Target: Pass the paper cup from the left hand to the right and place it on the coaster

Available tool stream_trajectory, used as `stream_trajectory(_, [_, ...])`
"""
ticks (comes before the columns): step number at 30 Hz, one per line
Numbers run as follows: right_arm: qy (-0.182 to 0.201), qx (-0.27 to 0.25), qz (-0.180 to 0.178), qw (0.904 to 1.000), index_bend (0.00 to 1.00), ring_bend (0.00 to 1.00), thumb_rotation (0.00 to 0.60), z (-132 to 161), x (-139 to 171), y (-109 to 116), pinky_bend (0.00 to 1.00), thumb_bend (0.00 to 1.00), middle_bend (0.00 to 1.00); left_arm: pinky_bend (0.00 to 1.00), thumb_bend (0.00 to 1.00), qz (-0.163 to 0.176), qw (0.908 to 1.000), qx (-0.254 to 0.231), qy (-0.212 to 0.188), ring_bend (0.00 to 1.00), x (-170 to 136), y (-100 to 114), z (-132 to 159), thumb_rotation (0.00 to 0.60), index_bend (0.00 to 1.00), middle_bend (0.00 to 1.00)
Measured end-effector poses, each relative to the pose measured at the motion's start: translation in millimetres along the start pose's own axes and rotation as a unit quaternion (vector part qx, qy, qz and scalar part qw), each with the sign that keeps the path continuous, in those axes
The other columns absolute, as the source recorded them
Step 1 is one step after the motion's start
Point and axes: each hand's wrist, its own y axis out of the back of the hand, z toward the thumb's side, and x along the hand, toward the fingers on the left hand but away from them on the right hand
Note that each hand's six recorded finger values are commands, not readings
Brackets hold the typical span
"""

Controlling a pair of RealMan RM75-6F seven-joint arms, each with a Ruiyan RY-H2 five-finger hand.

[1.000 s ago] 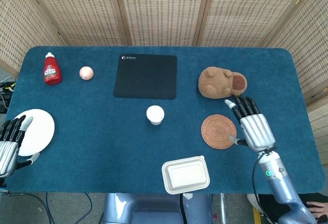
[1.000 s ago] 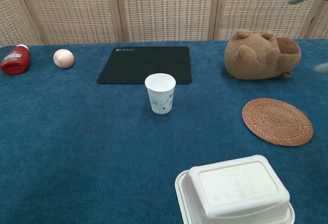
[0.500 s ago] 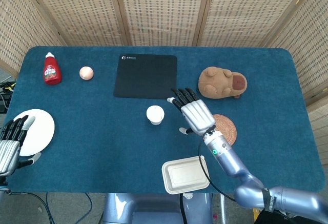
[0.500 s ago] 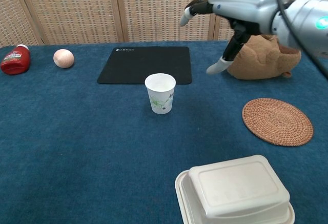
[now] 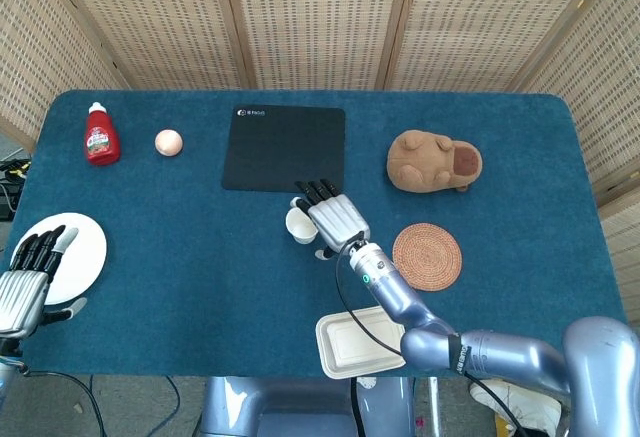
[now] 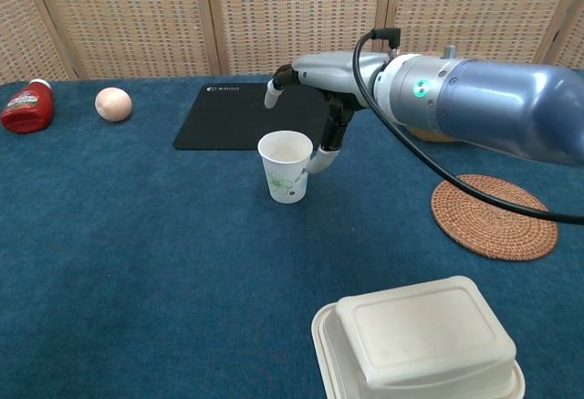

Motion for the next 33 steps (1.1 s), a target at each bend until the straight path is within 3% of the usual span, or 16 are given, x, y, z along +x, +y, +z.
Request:
stream_trajectory(19, [-0.015, 0.008, 0.035, 0.9992, 0.16, 0.00, 0.600, -4.9, -30.4, -17.1, 0.00, 0.02, 0.00, 0.00, 0.19, -0.015, 0.9998, -0.010, -0.005, 0.00, 5.9, -7.9, -1.2, 0.600, 0.00, 0.00])
stream_trajectory(33, [-0.012, 0.011, 0.044, 0.9989, 0.24, 0.00, 0.600, -3.3, -41.9, -26.2, 0.00, 0.02, 0.00, 0.00, 0.19, -0.026, 0.9996, -0.010, -0.008, 0.00, 8.0, -13.2, 0.4, 0.600, 0.00, 0.00])
